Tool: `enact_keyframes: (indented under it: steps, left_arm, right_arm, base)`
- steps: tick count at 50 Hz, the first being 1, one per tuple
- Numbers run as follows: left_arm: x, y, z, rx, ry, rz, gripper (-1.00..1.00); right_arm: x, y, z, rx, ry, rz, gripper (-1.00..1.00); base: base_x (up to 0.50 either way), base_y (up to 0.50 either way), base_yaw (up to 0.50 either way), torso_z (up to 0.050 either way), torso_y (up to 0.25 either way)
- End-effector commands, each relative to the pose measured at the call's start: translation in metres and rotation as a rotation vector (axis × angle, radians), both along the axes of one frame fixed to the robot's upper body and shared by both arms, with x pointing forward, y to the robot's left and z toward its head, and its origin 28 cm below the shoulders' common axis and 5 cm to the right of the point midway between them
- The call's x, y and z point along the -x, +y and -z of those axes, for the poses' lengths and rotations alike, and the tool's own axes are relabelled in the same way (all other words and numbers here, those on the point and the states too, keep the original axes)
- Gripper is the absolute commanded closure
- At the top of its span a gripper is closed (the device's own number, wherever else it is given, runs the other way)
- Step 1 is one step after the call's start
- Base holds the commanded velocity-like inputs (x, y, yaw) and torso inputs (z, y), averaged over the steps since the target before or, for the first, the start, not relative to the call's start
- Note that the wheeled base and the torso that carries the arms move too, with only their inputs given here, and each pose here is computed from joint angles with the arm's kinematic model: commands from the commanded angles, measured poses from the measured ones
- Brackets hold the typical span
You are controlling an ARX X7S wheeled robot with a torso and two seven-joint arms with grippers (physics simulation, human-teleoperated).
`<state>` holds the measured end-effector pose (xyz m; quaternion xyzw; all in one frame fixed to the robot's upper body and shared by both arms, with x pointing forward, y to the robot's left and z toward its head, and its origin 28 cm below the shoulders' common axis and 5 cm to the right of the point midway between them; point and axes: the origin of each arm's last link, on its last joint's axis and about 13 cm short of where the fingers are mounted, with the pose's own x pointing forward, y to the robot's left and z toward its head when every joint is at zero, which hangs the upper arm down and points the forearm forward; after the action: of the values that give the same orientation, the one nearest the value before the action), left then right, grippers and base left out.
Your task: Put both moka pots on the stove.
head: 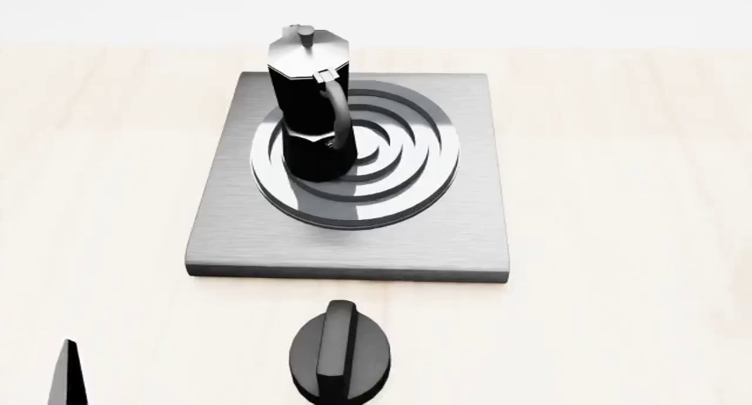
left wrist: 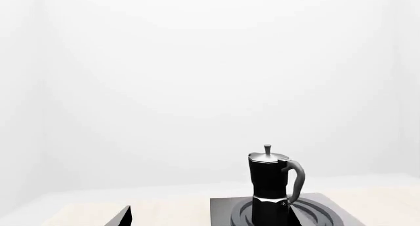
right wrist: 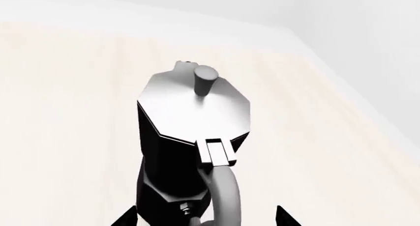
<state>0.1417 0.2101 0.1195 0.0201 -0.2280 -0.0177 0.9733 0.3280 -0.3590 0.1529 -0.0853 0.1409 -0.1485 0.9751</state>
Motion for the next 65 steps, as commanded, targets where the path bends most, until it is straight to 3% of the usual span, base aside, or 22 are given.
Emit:
enact_keyframes:
  steps: [1, 25, 26, 46, 52, 65]
  left_arm:
    - [-0.001, 0.000, 0.001, -0.002, 0.002, 0.000, -1.00]
    - [-0.001, -0.001, 0.001, -0.003, 0.003, 0.000, -1.00]
    - [-0.001, -0.001, 0.002, -0.003, 0.003, 0.001, -1.00]
    - [-0.002, -0.001, 0.005, -0.006, 0.006, 0.003, -1.00]
    - [-0.002, -0.002, 0.005, -0.008, 0.008, 0.005, -1.00]
    - [-0.002, 0.000, 0.003, -0.004, 0.007, -0.001, -1.00]
  right_arm:
    - [0.005, -0.003, 0.013, -0.011, 0.007, 0.024, -1.00]
    - [0.001, 0.003, 0.018, 0.006, -0.023, 0.050, -1.00]
    - [0.001, 0.003, 0.017, 0.010, -0.025, 0.052, 1.00]
    - [-0.011, 0.012, 0.006, 0.039, -0.054, 0.003, 1.00]
    - [-0.029, 0.026, -0.021, 0.075, -0.166, -0.054, 1.00]
    - [-0.041, 0.057, -0.062, 0.116, -0.331, -0.151, 1.00]
  base:
    - [0.00, 0.00, 0.00, 0.000, 0.000]
    - [0.00, 0.00, 0.00, 0.000, 0.000]
    - [0.00, 0.00, 0.00, 0.000, 0.000]
    - [0.00, 0.00, 0.00, 0.000, 0.000]
    - [0.00, 0.00, 0.00, 0.000, 0.000]
    - [0.00, 0.00, 0.00, 0.000, 0.000]
